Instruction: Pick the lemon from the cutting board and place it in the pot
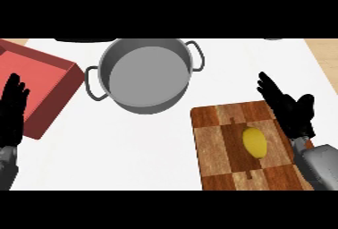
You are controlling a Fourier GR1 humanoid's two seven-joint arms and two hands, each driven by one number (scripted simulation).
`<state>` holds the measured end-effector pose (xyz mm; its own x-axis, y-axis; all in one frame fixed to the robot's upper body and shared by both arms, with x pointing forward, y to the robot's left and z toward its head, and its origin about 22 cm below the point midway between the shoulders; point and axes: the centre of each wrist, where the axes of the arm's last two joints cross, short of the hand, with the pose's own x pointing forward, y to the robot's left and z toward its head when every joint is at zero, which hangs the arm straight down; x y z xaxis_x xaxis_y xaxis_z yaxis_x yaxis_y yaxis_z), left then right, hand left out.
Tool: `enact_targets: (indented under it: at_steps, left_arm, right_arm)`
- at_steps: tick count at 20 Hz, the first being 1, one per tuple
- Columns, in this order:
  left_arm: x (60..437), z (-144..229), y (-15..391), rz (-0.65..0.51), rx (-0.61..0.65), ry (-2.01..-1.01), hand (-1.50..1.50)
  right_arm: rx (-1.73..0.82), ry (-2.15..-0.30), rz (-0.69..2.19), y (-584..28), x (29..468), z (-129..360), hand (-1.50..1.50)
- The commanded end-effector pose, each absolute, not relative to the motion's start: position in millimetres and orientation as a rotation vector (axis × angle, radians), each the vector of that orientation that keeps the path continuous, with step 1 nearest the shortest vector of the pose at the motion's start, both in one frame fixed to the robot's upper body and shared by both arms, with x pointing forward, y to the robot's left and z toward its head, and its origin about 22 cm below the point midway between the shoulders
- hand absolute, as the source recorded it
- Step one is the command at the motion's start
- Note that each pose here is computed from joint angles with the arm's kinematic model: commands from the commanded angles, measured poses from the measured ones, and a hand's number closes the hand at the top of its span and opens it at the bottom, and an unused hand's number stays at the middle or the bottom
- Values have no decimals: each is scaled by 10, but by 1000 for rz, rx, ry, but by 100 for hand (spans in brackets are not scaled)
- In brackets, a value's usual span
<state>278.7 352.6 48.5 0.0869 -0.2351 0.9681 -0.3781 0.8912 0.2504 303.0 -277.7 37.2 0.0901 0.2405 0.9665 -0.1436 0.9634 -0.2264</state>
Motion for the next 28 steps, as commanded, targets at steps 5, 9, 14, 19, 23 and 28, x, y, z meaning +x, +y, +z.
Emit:
enact_targets:
  at_steps: [5,9,14,19,23,28]
  left_arm:
    - [2646,1,2888,-183,156,-1363,0]
    - [2446,-209,2793,-186,56,-1267,0]
    - [2478,-193,2650,-209,-1,-1267,0]
    - [2482,-314,2481,-272,-48,-1264,0]
    - [2387,-318,2526,-258,-31,-1265,0]
    - [2468,-251,2434,-280,-51,-1287,0]
  right_arm:
    - [-29,-1455,438,-2653,2730,359,150]
    - [-637,-1776,353,-2959,2877,632,-150]
    - [-537,-2102,120,-2495,2414,483,-150]
    - [-502,-1963,240,-2456,1972,919,-150]
    - [-541,-1713,321,-2530,1854,1185,-150]
    - [-458,-1572,298,-2460,2063,1592,-150]
